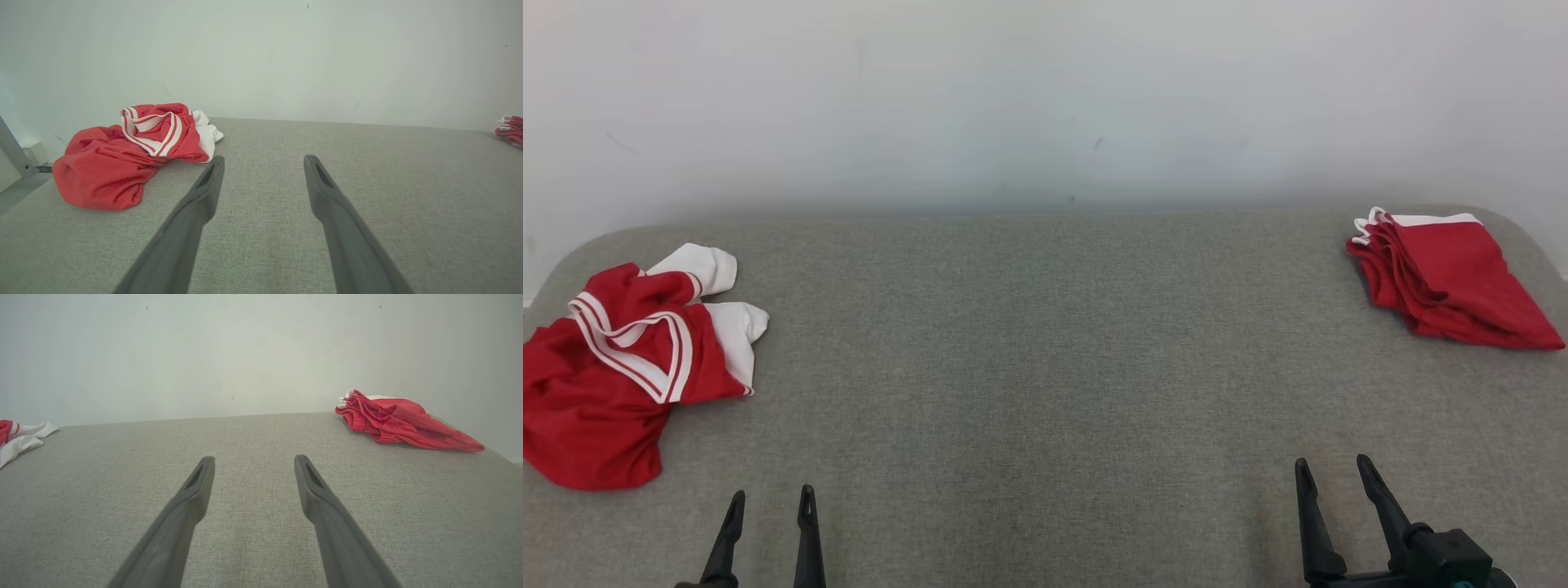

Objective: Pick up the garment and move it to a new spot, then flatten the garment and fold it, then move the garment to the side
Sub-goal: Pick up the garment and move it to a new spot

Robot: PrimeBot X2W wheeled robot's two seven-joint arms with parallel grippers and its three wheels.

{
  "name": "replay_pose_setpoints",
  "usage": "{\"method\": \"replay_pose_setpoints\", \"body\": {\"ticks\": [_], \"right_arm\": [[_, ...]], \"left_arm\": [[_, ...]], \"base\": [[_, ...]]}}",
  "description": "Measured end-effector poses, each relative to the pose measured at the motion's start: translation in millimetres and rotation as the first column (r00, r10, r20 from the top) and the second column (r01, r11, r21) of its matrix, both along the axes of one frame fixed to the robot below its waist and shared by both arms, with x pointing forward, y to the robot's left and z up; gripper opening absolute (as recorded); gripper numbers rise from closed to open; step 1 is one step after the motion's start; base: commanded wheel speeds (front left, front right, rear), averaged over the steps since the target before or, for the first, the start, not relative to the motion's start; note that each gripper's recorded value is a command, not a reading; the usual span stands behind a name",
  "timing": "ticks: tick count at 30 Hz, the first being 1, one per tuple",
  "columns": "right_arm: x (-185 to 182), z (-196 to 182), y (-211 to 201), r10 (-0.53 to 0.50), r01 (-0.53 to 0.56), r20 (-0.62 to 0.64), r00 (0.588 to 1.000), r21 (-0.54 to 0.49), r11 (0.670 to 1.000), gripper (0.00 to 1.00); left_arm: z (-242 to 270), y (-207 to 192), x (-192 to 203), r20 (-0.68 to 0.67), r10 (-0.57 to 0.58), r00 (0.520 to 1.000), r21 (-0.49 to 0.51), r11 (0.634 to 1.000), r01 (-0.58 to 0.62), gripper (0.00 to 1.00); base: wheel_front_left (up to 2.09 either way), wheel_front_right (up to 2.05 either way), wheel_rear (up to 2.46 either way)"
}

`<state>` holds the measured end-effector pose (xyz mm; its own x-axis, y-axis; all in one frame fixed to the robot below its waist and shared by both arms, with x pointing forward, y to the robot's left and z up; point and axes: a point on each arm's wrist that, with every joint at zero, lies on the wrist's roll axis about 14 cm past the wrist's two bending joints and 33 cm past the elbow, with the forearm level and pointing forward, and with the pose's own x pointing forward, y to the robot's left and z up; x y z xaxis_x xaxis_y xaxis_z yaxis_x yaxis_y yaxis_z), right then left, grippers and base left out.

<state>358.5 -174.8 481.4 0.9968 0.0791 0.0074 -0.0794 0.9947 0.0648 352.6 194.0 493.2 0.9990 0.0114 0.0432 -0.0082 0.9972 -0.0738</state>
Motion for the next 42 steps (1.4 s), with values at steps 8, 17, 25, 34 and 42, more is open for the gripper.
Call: {"method": "replay_pose_setpoints", "body": {"ticks": [8,17,25,34,42], "right_arm": [[5.8,-0.7,10.9,0.032,-0.032,-0.002,0.999,0.012,0.999,1.0],[14.4,-5.5,36.0,0.105,-0.105,-0.017,0.994,0.028,0.994,1.0],[25.5,-7.3,68.4,0.198,-0.197,-0.022,0.98,0.038,0.98,1.0],[34.1,-6.6,111.1,0.315,-0.314,-0.021,0.949,0.043,0.948,1.0],[36.4,-5.9,139.9,0.391,-0.39,-0.02,0.92,0.041,0.92,1.0]], "left_arm": [[-0.9,10.2,-6.3,-0.003,0.032,0.999,0.002,1.0,-0.032,1.0],[-1.9,38.5,-24.5,-0.007,0.12,0.993,0.011,0.993,-0.12,1.0],[-3.5,67.5,-49.3,-0.012,0.22,0.975,0.012,0.975,-0.22,1.0],[-6.5,103.3,-89.3,-0.021,0.355,0.934,0.013,0.935,-0.355,1.0],[-6.6,125.3,-117.3,-0.019,0.445,0.896,0.012,0.896,-0.444,1.0]], "base": [[0.0,0.0,0.0],[0.0,0.0,0.0],[0.0,0.0,0.0],[0.0,0.0,0.0],[0.0,0.0,0.0]]}}
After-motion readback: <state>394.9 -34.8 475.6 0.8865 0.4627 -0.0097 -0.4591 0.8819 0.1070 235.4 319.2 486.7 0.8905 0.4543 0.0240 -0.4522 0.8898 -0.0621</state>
